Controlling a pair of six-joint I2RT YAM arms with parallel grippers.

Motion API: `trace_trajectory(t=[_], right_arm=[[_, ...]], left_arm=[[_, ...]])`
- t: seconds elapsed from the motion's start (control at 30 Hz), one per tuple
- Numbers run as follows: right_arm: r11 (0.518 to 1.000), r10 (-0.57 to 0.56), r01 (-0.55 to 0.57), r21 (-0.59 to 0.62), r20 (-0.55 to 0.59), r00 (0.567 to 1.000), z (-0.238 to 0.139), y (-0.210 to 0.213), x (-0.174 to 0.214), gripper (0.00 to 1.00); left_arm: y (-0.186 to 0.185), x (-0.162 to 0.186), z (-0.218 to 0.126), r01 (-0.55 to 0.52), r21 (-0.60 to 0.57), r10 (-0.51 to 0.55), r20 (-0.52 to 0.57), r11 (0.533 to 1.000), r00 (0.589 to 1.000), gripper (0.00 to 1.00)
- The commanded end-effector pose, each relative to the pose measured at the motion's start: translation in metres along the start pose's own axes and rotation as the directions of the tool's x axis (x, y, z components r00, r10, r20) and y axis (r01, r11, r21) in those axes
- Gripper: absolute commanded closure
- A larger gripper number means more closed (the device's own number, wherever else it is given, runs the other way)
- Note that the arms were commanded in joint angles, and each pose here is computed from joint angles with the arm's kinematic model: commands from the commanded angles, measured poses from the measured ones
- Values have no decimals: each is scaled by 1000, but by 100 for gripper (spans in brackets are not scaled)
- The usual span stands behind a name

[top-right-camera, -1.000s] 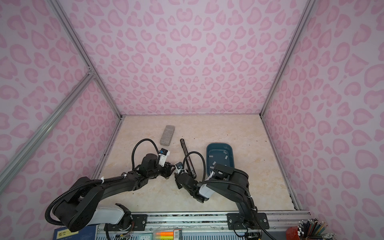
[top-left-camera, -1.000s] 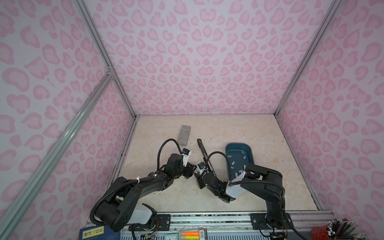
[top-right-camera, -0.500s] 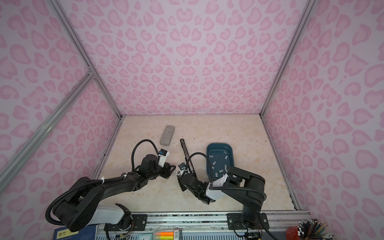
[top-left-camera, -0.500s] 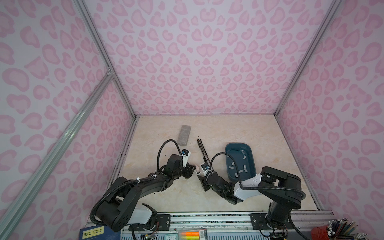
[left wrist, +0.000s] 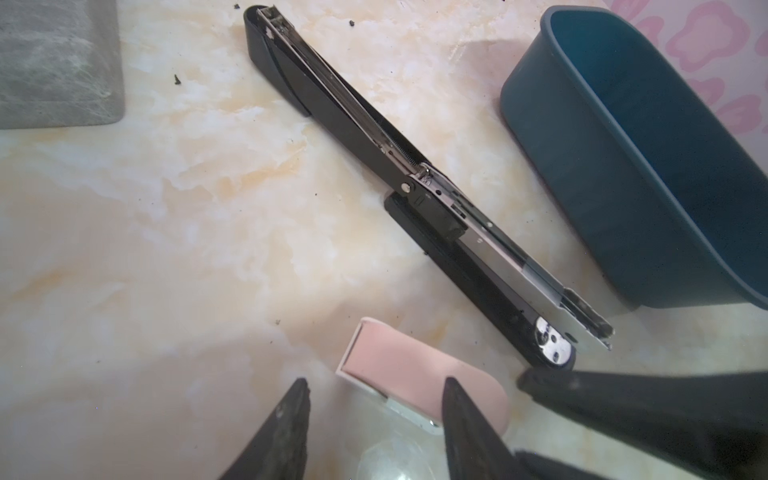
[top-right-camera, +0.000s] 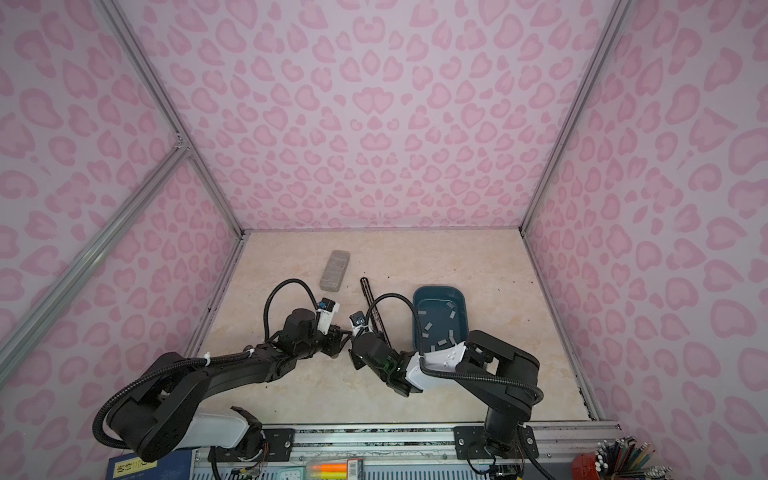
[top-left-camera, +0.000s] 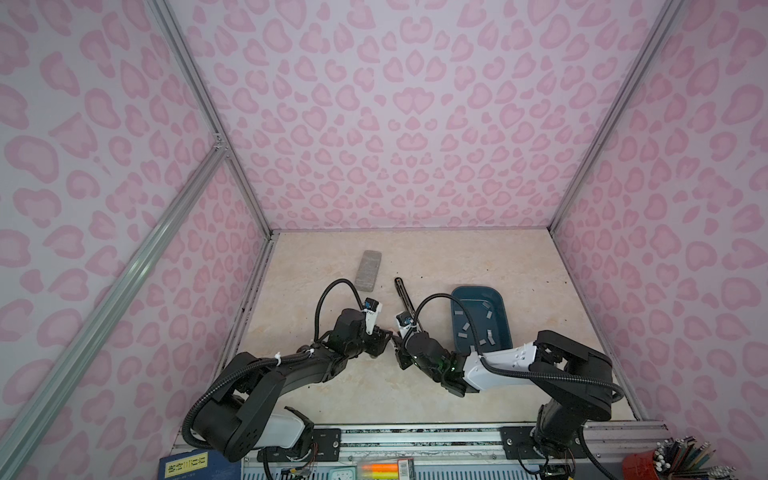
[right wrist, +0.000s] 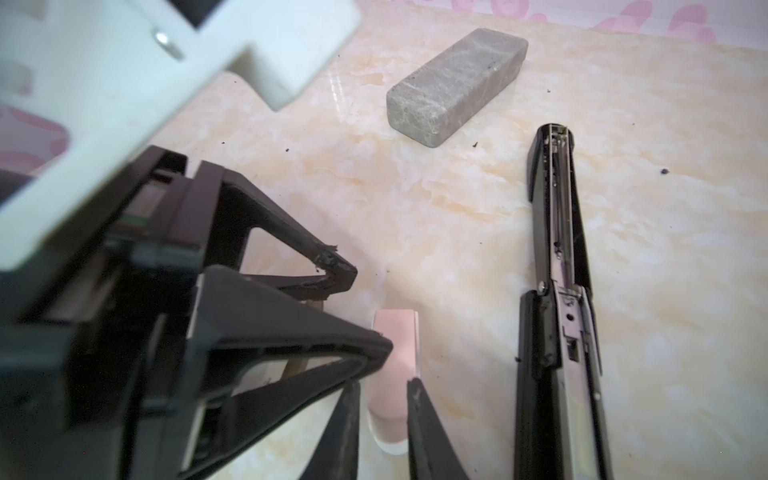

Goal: Load the staples into the stapler

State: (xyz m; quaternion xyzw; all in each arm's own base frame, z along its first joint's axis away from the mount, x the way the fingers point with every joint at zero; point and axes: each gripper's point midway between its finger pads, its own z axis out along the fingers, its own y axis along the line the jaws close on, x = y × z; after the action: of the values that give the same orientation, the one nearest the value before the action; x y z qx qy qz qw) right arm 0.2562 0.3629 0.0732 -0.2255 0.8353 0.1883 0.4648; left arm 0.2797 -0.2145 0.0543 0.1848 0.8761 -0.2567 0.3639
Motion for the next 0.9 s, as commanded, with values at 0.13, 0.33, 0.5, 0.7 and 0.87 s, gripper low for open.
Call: trace_trajectory(t=[0.13, 0.33, 0.5, 0.7, 0.87], right_arm=[[999, -6, 8, 33, -57, 998, 8, -6, 19, 78], [999, -2, 5, 40, -75, 997, 11, -7, 28, 79], [999, -1, 5, 44, -89, 996, 14, -8, 35, 80], [999, -2, 6, 48, -95, 995, 16, -9, 38, 80], [999, 4, 2, 51, -110, 994, 18, -10, 46, 80]], left_arm=[[-4, -4, 2, -14, 19, 14, 21, 1000, 1000, 48], [-4, -2, 1, -17, 18, 16, 25, 1000, 1000, 49], [-4, -1, 1, -16, 19, 16, 23, 1000, 1000, 50], [-4, 0, 2, -14, 20, 14, 21, 1000, 1000, 50], [-3, 0, 3, -12, 20, 12, 22, 1000, 1000, 51]])
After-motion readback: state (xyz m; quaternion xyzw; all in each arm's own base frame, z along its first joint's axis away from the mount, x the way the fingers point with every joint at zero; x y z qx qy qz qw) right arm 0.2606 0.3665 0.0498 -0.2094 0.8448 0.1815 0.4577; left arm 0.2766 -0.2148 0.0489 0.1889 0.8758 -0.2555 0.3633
